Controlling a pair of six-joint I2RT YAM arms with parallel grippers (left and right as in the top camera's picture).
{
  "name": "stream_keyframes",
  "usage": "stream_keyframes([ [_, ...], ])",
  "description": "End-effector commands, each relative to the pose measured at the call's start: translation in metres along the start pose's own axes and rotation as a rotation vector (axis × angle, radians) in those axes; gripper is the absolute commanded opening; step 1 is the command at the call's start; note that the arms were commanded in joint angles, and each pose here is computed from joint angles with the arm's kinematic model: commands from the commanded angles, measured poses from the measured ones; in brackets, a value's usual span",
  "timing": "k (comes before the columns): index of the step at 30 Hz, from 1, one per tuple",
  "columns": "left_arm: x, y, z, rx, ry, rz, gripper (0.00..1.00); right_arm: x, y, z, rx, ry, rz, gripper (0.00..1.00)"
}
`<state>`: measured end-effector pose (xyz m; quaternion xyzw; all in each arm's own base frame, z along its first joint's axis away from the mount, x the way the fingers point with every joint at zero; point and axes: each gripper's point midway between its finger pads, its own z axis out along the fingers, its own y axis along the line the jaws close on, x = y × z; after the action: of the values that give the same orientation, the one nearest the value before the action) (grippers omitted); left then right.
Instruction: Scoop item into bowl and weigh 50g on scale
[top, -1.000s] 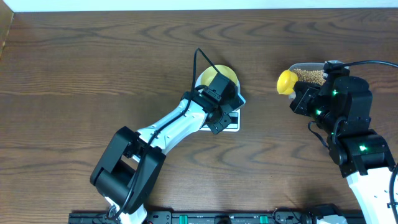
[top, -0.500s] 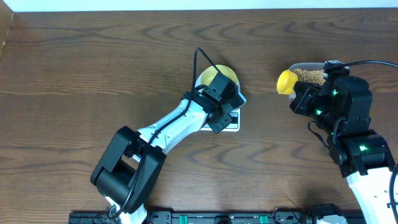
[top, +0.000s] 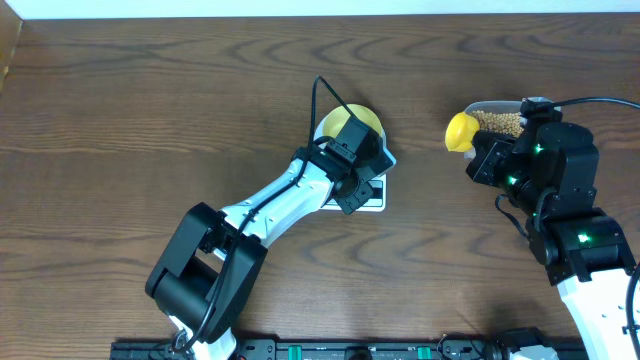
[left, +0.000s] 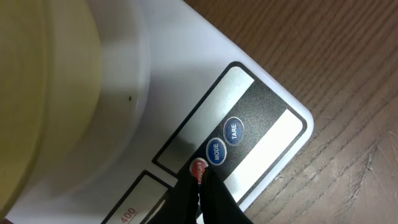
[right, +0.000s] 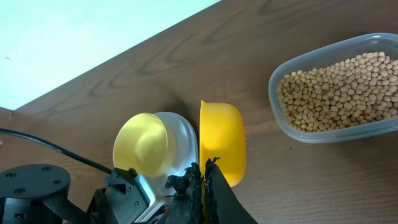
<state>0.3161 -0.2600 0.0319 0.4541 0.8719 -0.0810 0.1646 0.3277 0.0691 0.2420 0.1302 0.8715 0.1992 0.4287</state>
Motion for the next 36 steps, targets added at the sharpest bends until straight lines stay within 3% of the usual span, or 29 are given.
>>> stream_keyframes([
  [1,0.0043,-0.0022,0.0084,0.011,0.017,0.010,0.08,-0.0096,0.0021,-0.0038,0.003,-0.026,-0.015,0.01],
  [36,0.0046,0.0027,0.0177,-0.011,0.021,0.010,0.08,-0.0099,0.0022,-0.0038,0.002,-0.027,-0.015,0.01],
])
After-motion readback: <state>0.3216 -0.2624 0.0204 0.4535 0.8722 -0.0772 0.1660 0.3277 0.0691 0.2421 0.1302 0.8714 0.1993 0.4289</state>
